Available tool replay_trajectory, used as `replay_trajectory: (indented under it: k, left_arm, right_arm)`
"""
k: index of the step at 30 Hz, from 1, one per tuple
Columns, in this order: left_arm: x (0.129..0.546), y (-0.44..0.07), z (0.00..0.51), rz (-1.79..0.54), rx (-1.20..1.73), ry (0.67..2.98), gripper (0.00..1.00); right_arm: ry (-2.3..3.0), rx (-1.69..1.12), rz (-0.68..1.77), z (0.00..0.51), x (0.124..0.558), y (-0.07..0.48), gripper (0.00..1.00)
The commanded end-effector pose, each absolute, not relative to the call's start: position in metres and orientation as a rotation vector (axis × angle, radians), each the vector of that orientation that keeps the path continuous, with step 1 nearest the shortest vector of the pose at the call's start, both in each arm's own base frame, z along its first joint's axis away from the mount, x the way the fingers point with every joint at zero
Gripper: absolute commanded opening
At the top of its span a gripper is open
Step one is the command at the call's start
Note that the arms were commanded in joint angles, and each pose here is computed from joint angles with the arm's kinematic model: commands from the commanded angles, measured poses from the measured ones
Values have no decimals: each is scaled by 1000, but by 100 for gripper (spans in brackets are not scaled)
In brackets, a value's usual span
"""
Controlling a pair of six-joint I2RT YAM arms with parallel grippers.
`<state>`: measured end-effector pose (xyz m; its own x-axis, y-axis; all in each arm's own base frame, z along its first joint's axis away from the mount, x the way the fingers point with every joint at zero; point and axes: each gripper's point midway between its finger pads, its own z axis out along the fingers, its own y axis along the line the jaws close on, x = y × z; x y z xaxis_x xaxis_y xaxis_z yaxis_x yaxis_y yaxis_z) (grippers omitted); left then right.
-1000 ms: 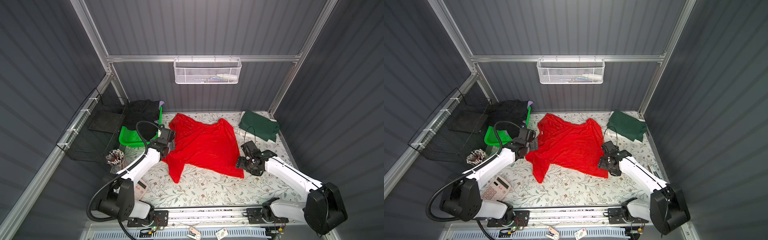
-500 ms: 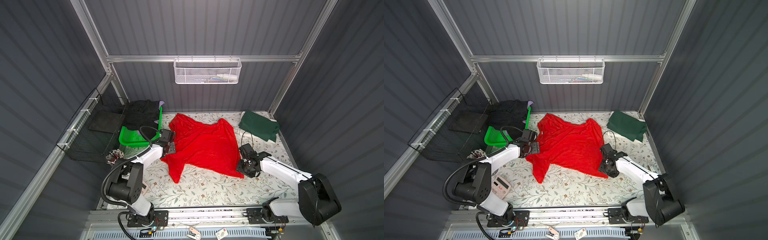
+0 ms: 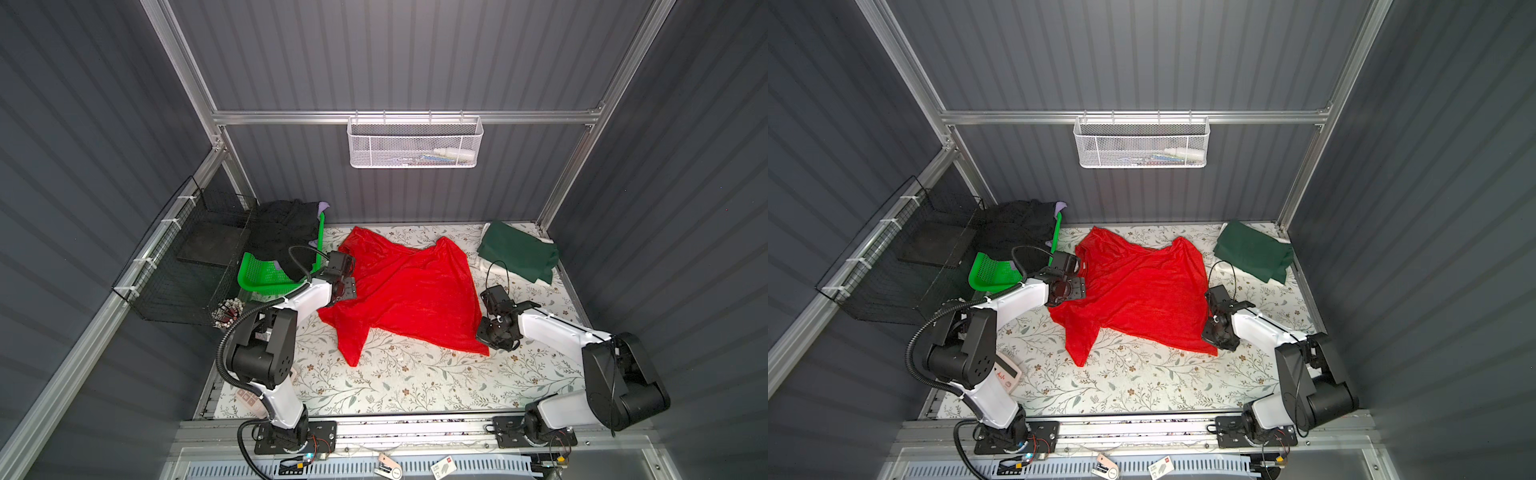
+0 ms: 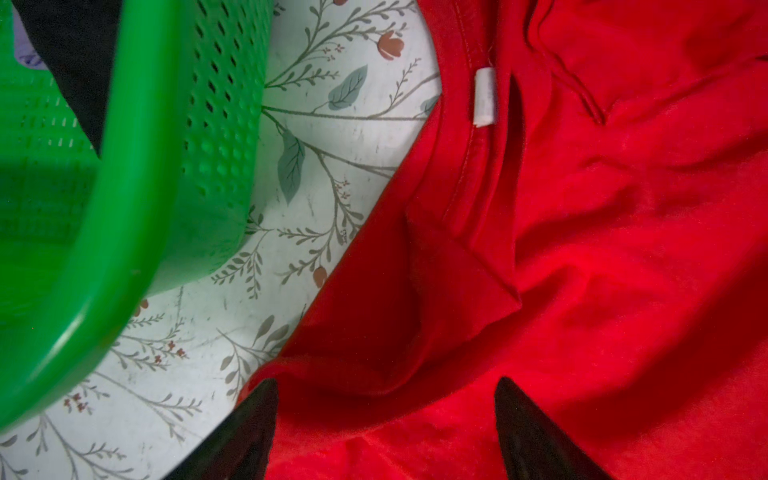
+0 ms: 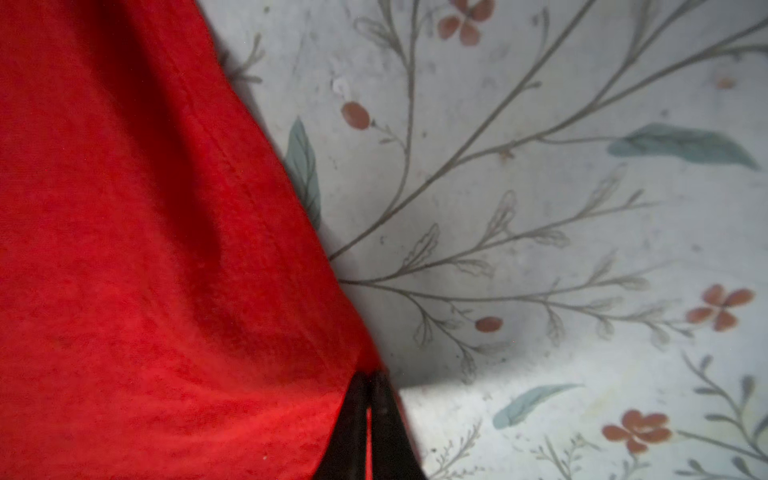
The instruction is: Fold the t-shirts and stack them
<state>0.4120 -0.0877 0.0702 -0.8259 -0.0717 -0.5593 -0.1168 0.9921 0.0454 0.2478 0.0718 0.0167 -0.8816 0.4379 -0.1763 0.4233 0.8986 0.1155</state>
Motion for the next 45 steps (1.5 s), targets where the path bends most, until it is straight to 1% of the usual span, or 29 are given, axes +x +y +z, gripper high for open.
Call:
replay_trajectory:
  k: [1, 3, 4, 5, 12, 15, 24, 26, 30, 31, 32, 33, 34, 35, 36, 37, 42, 45]
  left_arm:
    - [419, -91, 79, 83, -113, 2529, 84]
    - [420, -89, 77, 99, -108, 2533, 85]
    - [420, -88, 77, 106, -106, 2537, 85]
    - [421, -88, 76, 110, -103, 2540, 85]
    - [424, -90, 77, 94, -108, 2535, 86]
    - [427, -97, 74, 55, -88, 2544, 83]
    - [431, -118, 56, -61, -18, 2590, 79]
    - [431, -124, 51, -106, 0, 2599, 74]
    - [431, -130, 44, -142, 15, 2620, 58]
    - [431, -130, 44, -139, 12, 2623, 52]
    - [431, -129, 44, -131, 5, 2625, 41]
    - [432, -127, 45, -117, -4, 2621, 28]
    - [433, -125, 48, -105, -10, 2611, 20]
    - [433, -124, 49, -96, -14, 2604, 16]
    - [434, -123, 50, -90, -17, 2599, 7]
    - [435, -121, 51, -76, -24, 2598, 1]
    - [435, -113, 58, -31, -74, 2587, 0]
    - [429, -100, 65, 38, -131, 2579, 0]
  right_arm:
    - [2853, 646, 66, 18, 248, 63, 6]
    - [2854, 644, 68, 18, 249, 62, 4]
    - [2858, 642, 66, 18, 248, 60, 1]
    - [2856, 643, 60, 18, 248, 58, 0]
    - [2808, 690, 46, 29, 247, 41, 0]
    - [2784, 713, 50, 33, 246, 35, 0]
    - [2771, 764, 50, 35, 242, 24, 0]
    - [2761, 769, 52, 37, 244, 22, 0]
    - [2742, 789, 50, 40, 245, 15, 0]
    - [2739, 794, 45, 41, 245, 13, 0]
    - [2737, 802, 37, 41, 244, 11, 0]
    - [2736, 804, 33, 42, 244, 9, 0]
    - [2736, 809, 28, 41, 243, 7, 0]
    - [2731, 816, 23, 42, 242, 4, 0]
    - [2725, 823, 20, 43, 242, 2, 0]
    - [2718, 835, 15, 43, 241, 0, 0]
    - [2693, 868, -14, 45, 239, -9, 0]
    - [2689, 899, -50, 44, 235, -16, 0]
